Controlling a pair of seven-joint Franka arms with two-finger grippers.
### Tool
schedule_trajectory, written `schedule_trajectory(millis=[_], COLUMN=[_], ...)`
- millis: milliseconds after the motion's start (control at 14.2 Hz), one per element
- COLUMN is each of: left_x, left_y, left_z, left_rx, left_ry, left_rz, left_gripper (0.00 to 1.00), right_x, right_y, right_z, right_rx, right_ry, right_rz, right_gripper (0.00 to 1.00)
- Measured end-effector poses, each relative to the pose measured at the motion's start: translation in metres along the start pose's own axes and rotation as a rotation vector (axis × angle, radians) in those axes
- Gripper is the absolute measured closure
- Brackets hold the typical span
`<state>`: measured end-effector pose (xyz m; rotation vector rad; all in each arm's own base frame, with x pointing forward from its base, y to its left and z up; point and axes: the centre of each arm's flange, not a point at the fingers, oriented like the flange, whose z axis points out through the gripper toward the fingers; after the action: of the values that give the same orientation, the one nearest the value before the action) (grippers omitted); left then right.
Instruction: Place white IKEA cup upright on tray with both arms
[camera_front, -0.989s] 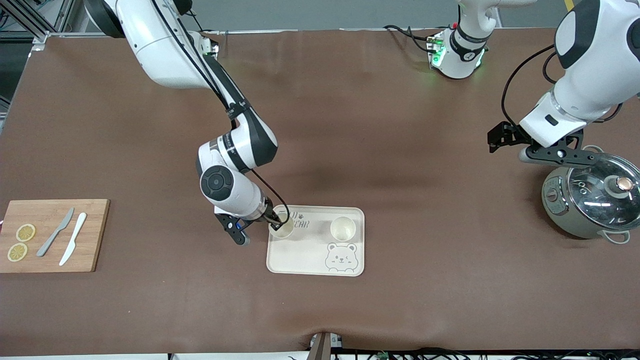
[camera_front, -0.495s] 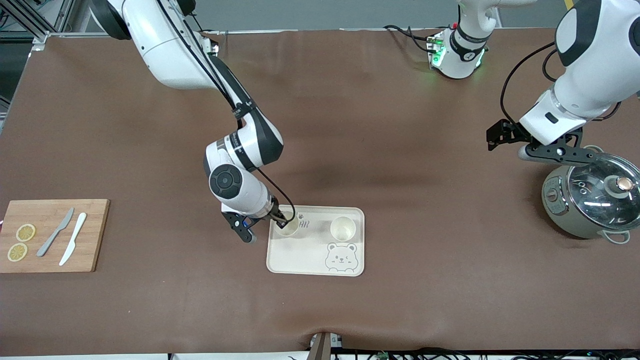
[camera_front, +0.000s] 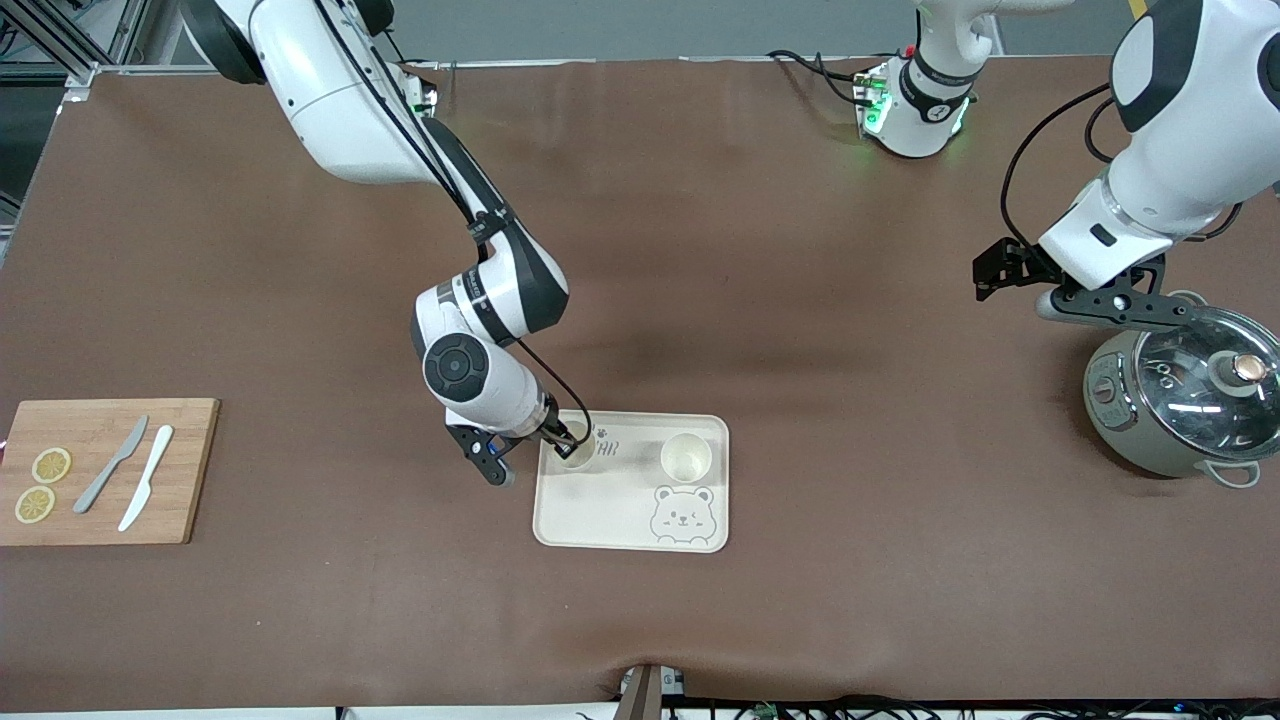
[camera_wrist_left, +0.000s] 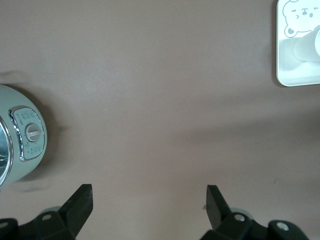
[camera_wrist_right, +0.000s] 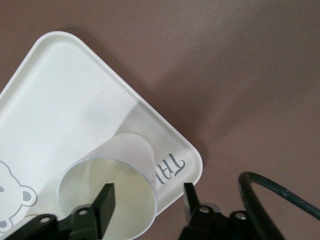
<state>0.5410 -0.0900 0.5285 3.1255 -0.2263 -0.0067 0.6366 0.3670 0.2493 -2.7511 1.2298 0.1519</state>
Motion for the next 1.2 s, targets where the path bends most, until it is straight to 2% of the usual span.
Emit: schedule_trajectory(millis=[212,283,495,919,1060,1201], left_x=[0.0,0.0,0.001,0.003,0.003,0.003], left_y=[0.0,0.001,0.003,0.012,0.011,0.01], left_z=[-0.001,-0.001,-0.004,-0.013,-0.014,-0.016], left_rx=[-0.002,-0.01,-0.02,-0.02,-0.02,-0.02], left_ry=[0.001,0.002,0.007,0.028,0.029,0.032], left_rz=[-0.001,-0.005,-0.009,0.008,0.007,0.005], left_gripper=[0.0,0.0,0.0,0.0,0.0,0.0], right_x=[0.001,0.002,0.009,0.047,0.05,0.056], right_y=[-0.002,-0.003,-0.003,0.001,0.005,0.009], right_z=[-0.004,-0.007,-0.021,-0.095,-0.113,-0.141], right_rx=[0.006,0.011,-0.016,-0.106,-0.124,-0.119], right_ry=[0.004,0.005,-0.01,-0.082,-0.08,-0.054], right_rz=[-0.001,-0.001,0.008,0.045,0.044,0.042], right_gripper=[0.02,0.0,0.0,0.0,0.0,0.0])
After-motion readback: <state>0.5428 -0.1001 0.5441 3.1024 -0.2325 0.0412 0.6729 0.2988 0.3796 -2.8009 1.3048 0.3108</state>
